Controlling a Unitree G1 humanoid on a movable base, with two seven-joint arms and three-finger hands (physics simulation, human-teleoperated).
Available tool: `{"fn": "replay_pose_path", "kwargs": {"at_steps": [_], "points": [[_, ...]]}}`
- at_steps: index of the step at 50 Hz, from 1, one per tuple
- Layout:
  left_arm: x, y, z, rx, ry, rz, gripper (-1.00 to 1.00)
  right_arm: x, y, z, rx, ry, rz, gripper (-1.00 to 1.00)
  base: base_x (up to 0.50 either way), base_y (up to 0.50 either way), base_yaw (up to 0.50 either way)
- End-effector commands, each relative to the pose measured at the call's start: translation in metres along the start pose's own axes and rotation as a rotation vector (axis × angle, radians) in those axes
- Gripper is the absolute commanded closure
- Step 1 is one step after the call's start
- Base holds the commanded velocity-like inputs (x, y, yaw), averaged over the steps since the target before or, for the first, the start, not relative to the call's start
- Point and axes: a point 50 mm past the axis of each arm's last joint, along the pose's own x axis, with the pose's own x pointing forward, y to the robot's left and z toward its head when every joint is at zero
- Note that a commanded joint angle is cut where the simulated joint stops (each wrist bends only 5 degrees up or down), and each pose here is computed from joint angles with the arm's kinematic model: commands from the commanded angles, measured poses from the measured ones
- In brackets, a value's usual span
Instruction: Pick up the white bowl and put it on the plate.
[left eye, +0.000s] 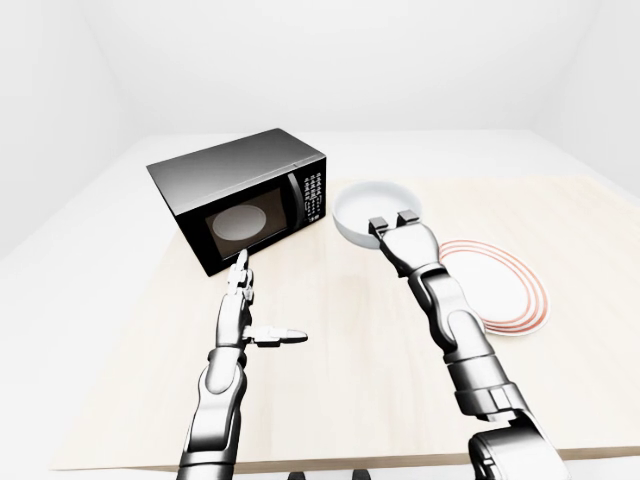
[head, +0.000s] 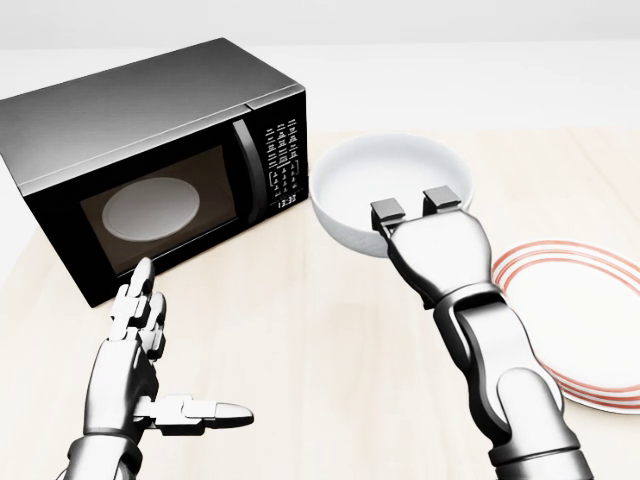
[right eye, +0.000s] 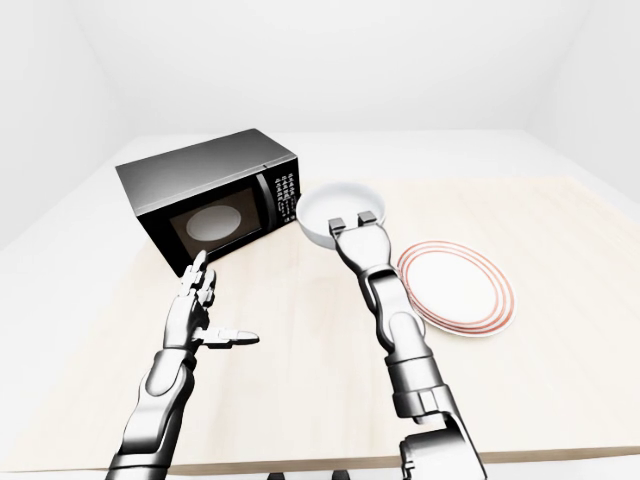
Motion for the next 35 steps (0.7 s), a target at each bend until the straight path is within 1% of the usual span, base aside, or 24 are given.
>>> {"fn": "replay_pose_path", "kwargs": {"at_steps": [1,10,19,24,35], "points": [[0.000,0.000,-0.001,0.001,0.000,0.000,-1.00,-0.002,0.001,-0.019,-0.034,0.064,-0.047,1.00,0.00,0.00,0.00],[0.000,0.000,-0.001,0.003,0.002,0.002,-1.00,-0.006,-0.003,-0.044,-0.027,0.134,-0.050,1.00,0.00,0.00,0.00],[0.001,0.001,-0.002,0.005,0.004,0.003,-1.00,-0.011,-0.004,-0.063,-0.026,0.186,-0.049,1.00,0.00,0.00,0.00],[0.001,0.001,-0.003,0.006,0.005,0.005,-1.00,-0.017,-0.002,-0.075,-0.020,0.221,-0.046,1.00,0.00,0.00,0.00],[0.001,0.001,-0.002,0.007,0.005,0.004,-1.00,-0.032,-0.007,-0.103,-0.019,0.305,-0.049,1.00,0.00,0.00,0.00]]}}
